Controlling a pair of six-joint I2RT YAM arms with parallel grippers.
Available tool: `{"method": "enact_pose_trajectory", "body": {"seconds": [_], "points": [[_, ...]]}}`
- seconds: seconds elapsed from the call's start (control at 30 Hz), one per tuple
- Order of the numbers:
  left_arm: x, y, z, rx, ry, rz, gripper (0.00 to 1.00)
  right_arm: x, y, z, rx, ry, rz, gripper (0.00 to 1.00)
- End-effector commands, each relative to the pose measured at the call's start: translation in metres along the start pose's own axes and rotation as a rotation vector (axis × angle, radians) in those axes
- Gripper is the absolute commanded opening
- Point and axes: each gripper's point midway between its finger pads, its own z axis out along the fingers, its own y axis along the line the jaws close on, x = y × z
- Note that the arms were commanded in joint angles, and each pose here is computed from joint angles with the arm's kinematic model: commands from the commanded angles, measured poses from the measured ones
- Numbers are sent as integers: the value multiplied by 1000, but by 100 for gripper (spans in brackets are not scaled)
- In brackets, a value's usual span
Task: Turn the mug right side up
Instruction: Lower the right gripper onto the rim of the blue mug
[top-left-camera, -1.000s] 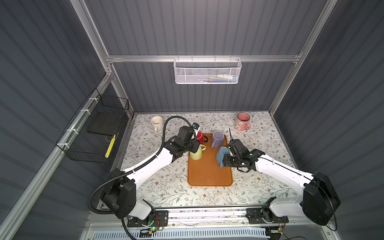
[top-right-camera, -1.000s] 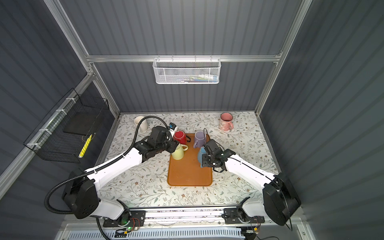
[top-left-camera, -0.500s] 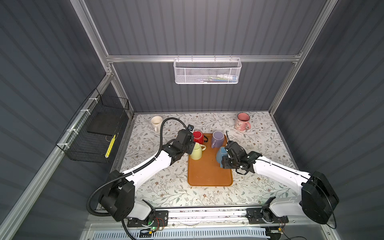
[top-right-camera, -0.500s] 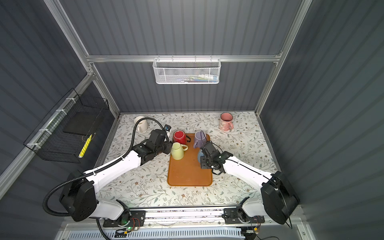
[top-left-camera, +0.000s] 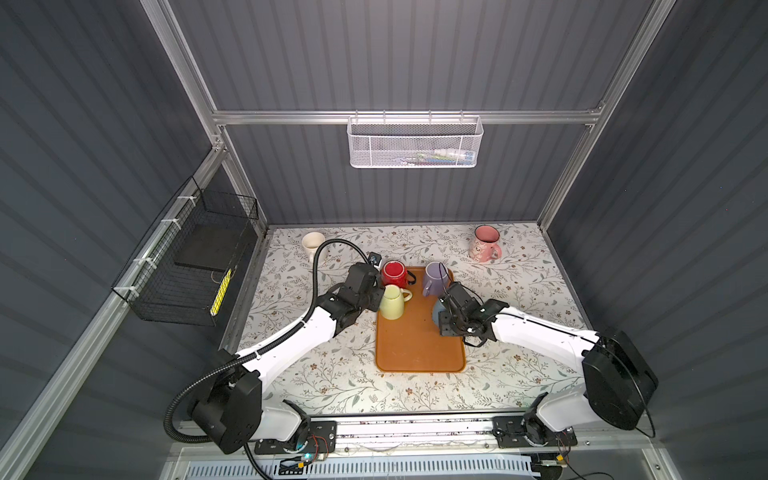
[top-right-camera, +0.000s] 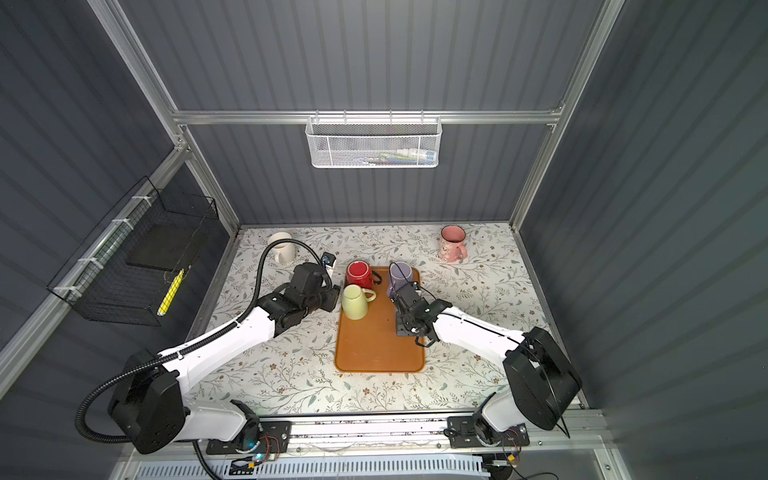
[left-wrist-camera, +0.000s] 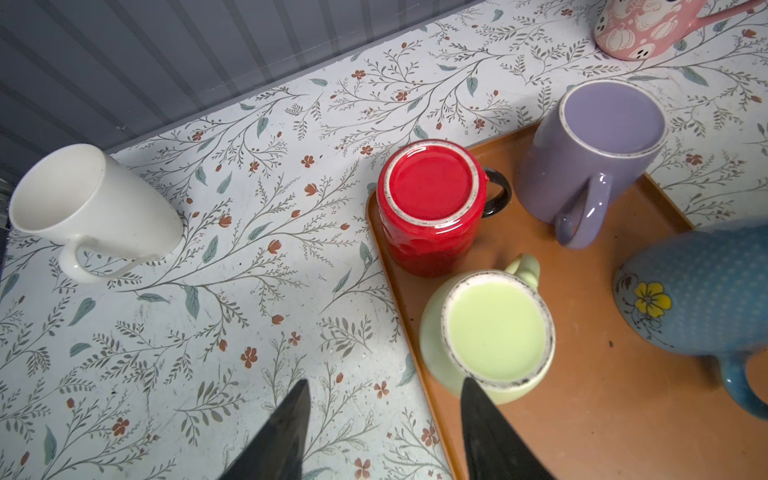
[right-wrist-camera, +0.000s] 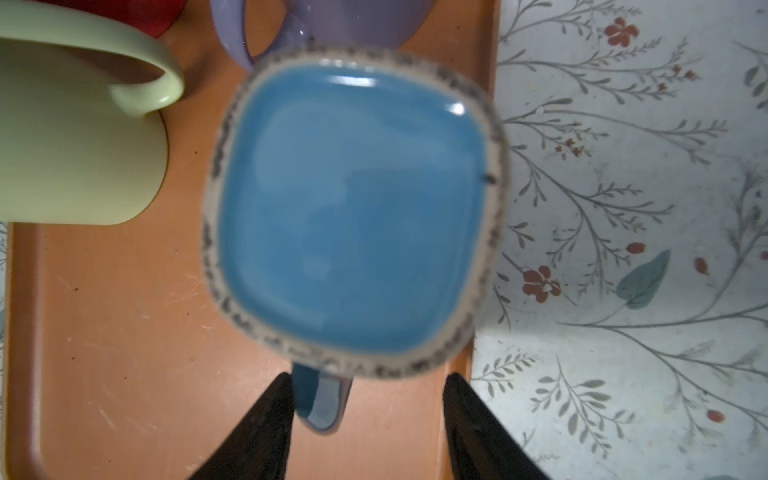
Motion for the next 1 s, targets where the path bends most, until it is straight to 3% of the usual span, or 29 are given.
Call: {"method": "enact_pose_trajectory", "body": {"seconds": [0.0, 0.97], "points": [[-5, 1, -6, 19, -30, -23, 58, -7, 4, -1, 16, -12, 10, 59], [-2, 4, 0, 24, -8, -31, 58, 15, 10, 26, 124, 56, 44, 53]]}}
